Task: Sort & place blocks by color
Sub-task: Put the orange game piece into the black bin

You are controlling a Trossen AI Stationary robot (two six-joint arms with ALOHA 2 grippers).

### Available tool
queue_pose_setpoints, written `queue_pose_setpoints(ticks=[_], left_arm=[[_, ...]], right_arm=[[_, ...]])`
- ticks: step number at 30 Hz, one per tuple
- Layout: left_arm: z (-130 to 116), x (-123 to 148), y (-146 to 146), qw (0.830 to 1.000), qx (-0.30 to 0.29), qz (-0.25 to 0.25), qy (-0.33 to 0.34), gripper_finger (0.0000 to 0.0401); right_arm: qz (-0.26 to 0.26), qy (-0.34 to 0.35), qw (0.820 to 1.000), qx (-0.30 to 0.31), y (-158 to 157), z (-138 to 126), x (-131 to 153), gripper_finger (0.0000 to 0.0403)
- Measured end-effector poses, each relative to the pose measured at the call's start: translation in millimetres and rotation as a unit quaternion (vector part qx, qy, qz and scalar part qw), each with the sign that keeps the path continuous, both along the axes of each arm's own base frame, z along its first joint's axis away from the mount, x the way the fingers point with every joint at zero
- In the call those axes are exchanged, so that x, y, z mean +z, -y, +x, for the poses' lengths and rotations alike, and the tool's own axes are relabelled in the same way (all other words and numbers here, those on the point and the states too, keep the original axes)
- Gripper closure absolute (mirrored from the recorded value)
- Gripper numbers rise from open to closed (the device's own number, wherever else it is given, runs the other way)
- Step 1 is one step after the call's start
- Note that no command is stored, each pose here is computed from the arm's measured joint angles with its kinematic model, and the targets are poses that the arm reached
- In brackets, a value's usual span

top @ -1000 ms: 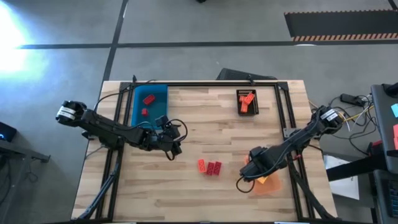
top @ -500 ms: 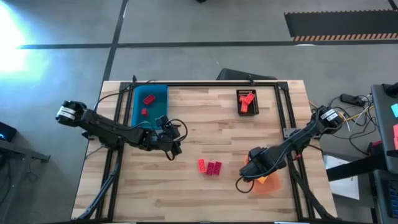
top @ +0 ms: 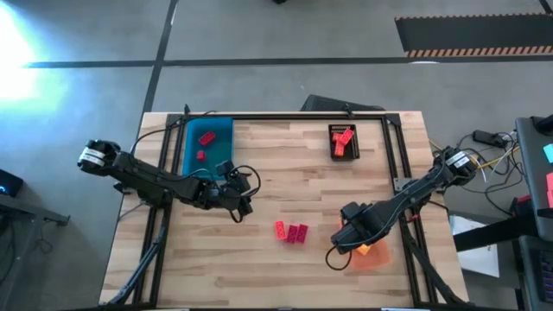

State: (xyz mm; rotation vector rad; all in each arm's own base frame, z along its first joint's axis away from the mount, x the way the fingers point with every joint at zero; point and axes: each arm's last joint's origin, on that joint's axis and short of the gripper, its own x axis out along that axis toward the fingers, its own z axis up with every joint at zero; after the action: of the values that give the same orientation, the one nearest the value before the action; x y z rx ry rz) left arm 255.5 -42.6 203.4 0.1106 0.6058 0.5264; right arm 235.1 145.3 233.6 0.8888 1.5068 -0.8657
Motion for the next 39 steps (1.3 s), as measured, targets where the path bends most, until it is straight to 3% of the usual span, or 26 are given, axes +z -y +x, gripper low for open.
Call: queue_pose_setpoints(ticks=[4, 13, 22, 28, 33, 39], left_arm=[[1.1, 1.6, 1.1, 1.000, -0.010, -0.011, 0.001, 0.0177], [7.2, 16.6, 21.3, 0.992, -0.106, -0.065, 0.008, 0.0177], [6.6, 30.3, 48.4, 0.977, -0.188, -0.098, 0.019, 0.0177], [5.0, 24.2, 55.3, 0.970, -0.222, -0.098, -0.001, 0.0177], [6.1, 21.5, 55.9, 0.970, -0.223, -0.098, -0.006, 0.0177], [9.1, 25.8, 57.2, 0.968, -0.231, -0.098, 0.021, 0.0177]], right_arm=[[-0.036, 0.032, 0.999, 0.026, 1.9, 4.0, 8.3, 0.0303], [-0.127, 0.105, 0.980, 0.115, 6.8, 14.5, 25.3, 0.0338], [-0.251, 0.167, 0.934, 0.194, 10.9, 23.1, 39.9, 0.0367], [-0.318, 0.179, 0.903, 0.226, 14.5, 26.4, 42.4, 0.0376], [-0.342, 0.179, 0.886, 0.257, 15.3, 28.0, 43.8, 0.0376], [-0.333, 0.166, 0.872, 0.317, 17.8, 22.5, 50.2, 0.0376]])
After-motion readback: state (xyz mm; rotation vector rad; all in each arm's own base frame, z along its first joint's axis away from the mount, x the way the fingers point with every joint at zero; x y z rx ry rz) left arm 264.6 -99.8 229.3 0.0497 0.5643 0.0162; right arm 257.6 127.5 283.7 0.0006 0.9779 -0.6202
